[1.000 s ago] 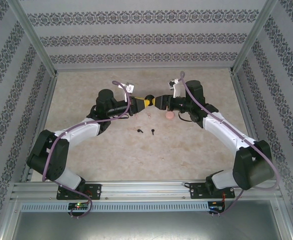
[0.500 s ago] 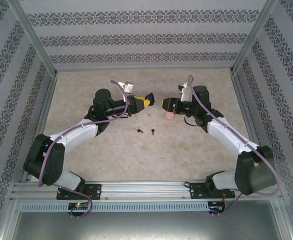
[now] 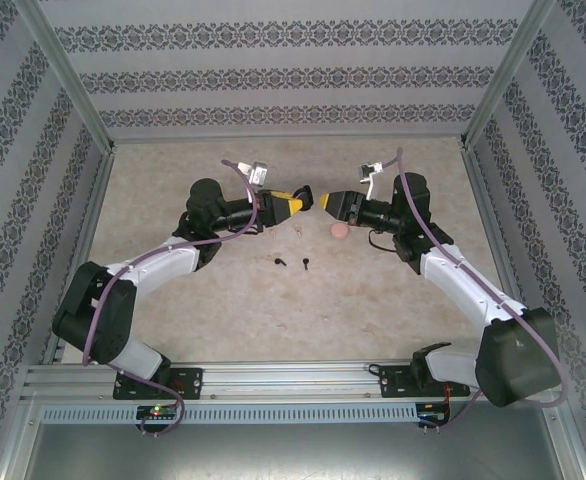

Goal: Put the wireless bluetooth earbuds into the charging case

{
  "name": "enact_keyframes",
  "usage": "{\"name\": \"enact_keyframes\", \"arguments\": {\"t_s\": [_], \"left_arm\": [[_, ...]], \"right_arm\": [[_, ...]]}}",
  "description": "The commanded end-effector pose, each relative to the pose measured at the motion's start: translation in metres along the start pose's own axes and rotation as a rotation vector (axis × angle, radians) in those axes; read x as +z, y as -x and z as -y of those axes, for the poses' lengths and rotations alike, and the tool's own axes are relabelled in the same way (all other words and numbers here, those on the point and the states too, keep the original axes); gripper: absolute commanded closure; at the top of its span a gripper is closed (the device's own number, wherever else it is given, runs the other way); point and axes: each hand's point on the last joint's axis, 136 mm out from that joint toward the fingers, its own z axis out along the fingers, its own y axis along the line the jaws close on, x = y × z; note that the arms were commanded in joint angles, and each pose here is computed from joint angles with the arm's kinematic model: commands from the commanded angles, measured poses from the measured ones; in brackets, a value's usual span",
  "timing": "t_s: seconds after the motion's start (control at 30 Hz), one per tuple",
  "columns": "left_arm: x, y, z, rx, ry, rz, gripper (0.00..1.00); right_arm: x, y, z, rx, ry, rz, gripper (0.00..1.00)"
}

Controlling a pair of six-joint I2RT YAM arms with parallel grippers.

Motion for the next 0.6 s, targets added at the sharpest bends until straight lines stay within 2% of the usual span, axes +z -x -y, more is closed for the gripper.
{"name": "enact_keyframes", "arguments": {"t_s": [0.0, 0.57], "left_arm": [[0.004, 0.008, 0.022, 0.039, -0.099, -0.007, 1.00], [0.012, 0.008, 0.034, 0.052, -0.134, -0.036, 1.00]], "right_arm": [[-0.005, 0.000, -0.024, -0.105, 0.075, -0.016, 0.57], [0.006, -0.001, -0.014, -0.087, 0.076, -0.046, 0.60]]}}
